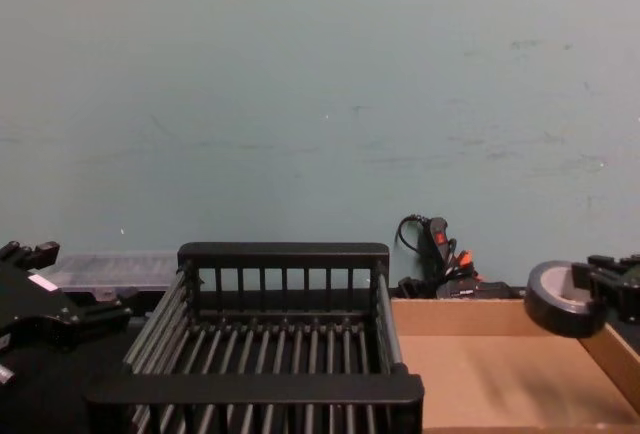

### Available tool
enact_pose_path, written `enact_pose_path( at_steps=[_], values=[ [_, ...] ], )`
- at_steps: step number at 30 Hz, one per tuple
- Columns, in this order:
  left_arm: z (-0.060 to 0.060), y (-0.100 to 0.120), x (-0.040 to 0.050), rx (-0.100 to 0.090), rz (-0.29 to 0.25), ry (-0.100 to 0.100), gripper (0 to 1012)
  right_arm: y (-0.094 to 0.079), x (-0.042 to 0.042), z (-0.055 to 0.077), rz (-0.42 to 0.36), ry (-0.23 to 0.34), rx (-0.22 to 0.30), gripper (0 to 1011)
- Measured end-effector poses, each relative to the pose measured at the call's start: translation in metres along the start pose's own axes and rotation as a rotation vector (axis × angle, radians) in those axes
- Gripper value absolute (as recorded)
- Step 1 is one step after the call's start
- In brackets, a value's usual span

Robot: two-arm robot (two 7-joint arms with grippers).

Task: Pick up the white tape and place it into the black box , Pick up the silver tape and place it into the brown box.

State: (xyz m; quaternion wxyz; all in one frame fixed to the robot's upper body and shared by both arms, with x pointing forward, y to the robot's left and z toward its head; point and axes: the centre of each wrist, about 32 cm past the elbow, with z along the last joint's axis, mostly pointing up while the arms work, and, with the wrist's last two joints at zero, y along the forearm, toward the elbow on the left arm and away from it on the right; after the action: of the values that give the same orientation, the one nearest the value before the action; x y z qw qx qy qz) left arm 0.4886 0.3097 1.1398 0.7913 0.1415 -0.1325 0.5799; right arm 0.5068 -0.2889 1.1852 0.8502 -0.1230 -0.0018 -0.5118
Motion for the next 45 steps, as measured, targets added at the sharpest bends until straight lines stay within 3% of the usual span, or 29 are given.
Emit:
enact_pose_path(
  at_steps=[9,19,36,45],
  values=[
    [0.000,0.000,-0.0001,0.000,0.000,0.000,1001,0.028,0.0035,-0.002,-0.009,-0.003,-0.017,152],
    [0.000,0.000,0.0000,0.000,0.000,0.000,1001,0.059,0.0004,-0.005,-0.018,0.021,-0.052,152],
    [0.000,0.000,0.0000,0.000,0.000,0.000,1001,0.074,-0.0039,-0.015,-0.004,0.089,-0.137,152],
    [0.000,0.000,0.0000,0.000,0.000,0.000,1001,0.074,-0.0037,-0.015,-0.004,0.093,-0.140,152]
  ],
)
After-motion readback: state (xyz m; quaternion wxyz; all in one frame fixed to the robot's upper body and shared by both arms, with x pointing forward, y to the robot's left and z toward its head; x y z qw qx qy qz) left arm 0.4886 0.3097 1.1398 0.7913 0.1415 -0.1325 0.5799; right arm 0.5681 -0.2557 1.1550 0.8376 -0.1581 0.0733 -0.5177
